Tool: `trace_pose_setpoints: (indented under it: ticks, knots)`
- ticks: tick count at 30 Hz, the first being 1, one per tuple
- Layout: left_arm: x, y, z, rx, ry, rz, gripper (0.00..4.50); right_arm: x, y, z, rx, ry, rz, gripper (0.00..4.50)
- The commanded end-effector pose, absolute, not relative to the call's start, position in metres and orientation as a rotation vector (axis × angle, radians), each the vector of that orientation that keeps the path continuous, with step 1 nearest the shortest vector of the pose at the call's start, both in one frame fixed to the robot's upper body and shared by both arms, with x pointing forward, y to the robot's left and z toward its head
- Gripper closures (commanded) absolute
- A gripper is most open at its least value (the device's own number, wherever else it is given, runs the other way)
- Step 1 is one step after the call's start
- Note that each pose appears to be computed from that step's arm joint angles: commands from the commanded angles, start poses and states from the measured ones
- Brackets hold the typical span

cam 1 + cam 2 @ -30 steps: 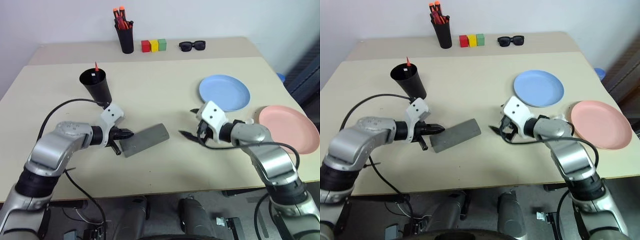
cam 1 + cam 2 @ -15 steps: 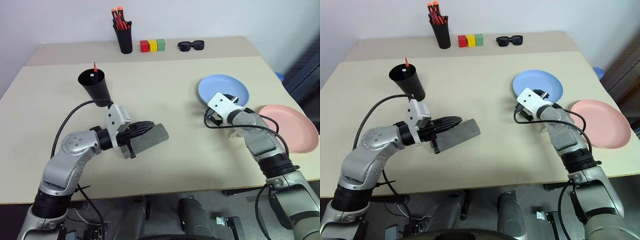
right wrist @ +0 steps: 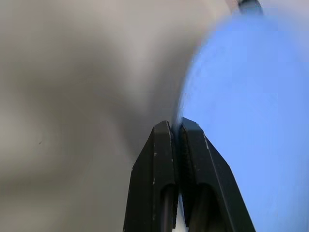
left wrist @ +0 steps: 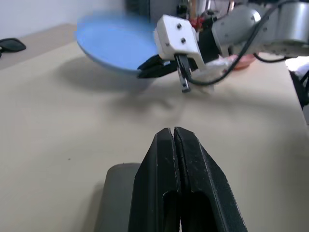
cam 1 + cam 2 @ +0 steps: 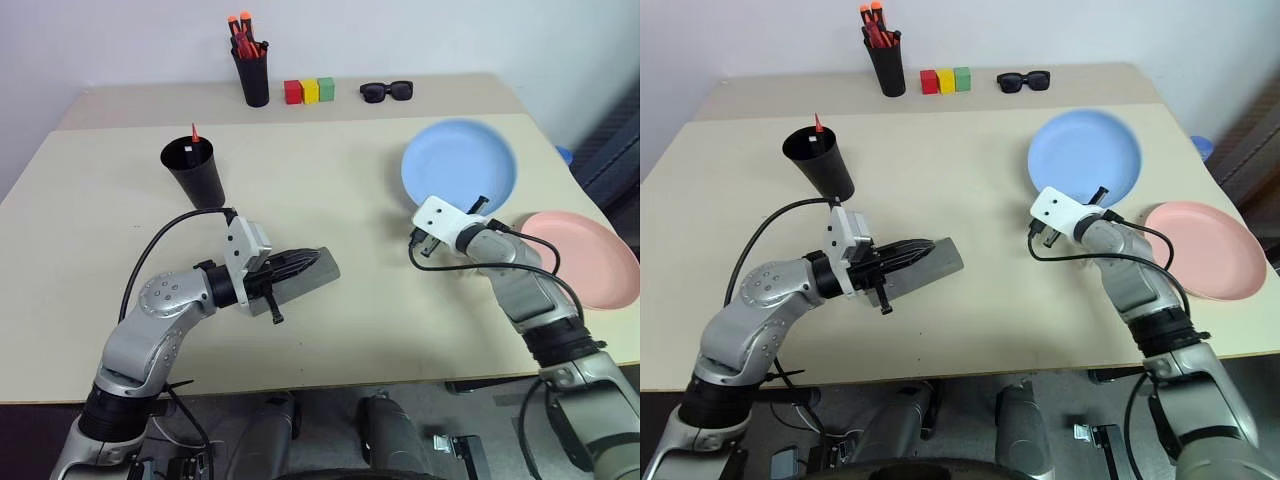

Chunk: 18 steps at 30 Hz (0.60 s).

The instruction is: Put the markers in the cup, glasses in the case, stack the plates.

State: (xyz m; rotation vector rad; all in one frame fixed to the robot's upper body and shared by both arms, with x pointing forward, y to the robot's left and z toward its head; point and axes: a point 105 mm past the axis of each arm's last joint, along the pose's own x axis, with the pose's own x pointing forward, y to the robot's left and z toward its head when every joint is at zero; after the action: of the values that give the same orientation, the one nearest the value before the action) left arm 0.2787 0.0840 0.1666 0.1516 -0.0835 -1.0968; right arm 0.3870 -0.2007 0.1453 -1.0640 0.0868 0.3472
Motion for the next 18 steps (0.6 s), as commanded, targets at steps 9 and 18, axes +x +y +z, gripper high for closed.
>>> trace_pose_setpoints:
  ticks: [9, 18]
  knots:
    - [0.289, 0.056, 0.166, 0.145, -0.131, -1.257, 4.50, 0.293, -0.298, 0.202, -0.942, 0.189, 0.119, 4.47]
    - [0.297, 0.044, 0.165, 0.159, -0.159, -1.312, 4.50, 0.258, -0.331, 0.170, -0.856, 0.345, 0.058, 3.58]
